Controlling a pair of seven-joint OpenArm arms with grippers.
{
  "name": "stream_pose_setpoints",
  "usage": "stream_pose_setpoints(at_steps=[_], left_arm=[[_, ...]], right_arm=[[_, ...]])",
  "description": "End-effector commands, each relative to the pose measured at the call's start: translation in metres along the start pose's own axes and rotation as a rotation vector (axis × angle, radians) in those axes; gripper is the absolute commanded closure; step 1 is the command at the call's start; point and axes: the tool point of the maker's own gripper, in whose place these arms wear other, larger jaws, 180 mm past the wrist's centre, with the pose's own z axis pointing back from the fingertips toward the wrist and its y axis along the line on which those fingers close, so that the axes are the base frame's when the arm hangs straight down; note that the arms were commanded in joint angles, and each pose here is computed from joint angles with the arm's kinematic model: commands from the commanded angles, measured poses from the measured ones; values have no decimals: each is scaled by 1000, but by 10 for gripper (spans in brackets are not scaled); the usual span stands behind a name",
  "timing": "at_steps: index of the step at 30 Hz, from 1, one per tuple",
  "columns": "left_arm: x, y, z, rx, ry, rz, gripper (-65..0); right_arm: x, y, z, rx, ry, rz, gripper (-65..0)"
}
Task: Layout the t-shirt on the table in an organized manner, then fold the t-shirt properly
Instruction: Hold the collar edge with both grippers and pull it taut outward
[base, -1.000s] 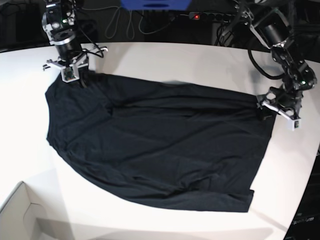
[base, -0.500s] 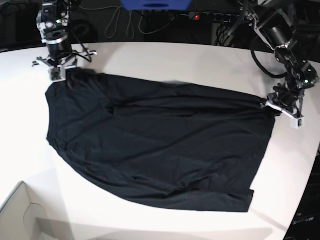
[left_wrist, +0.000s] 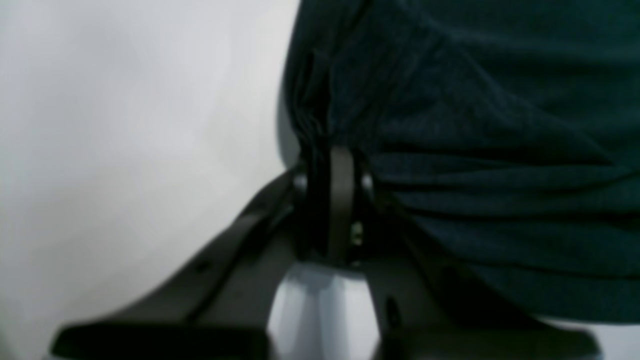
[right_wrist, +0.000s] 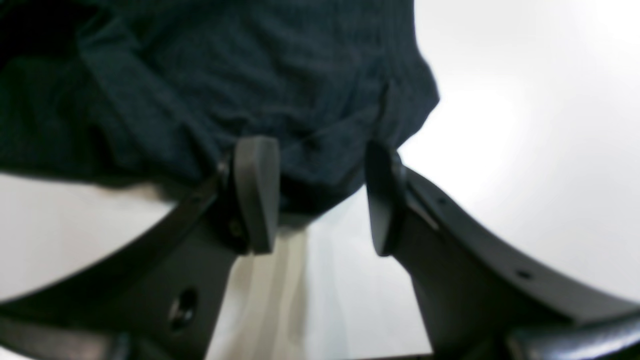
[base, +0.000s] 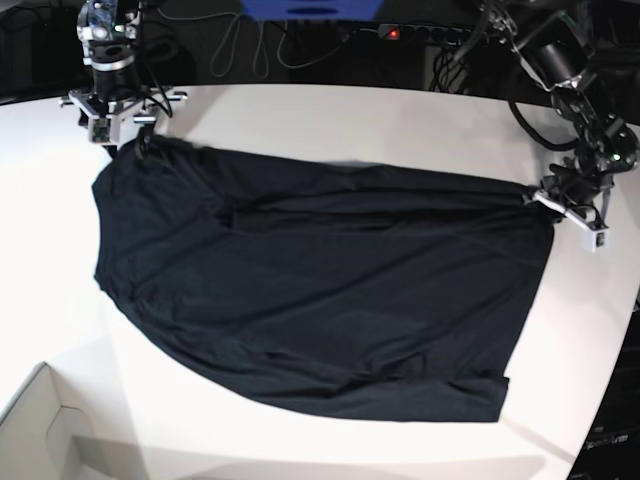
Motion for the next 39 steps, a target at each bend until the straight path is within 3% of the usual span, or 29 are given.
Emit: stream_pose_setpoints(at_steps=[1,19,21,27,39], left_arm=[[10,6,4,23,-8,-22,0],[16,14,7,37,-18,-34,0],[16,14,7,37,-18,-34,0],[18,18,8,45,-15,-39,0],[15,19,8,45,-9,-38,0]], right_arm=[[3,-3,5,-3,-19,5,-286],[-10,-2,-12,-5,8,-14,-281],[-7,-4,-12,-7,-1,-8,-252],[1,-9,-17,-6,-18,11,-41],[20,-14,-30,25,-60,59,-28]])
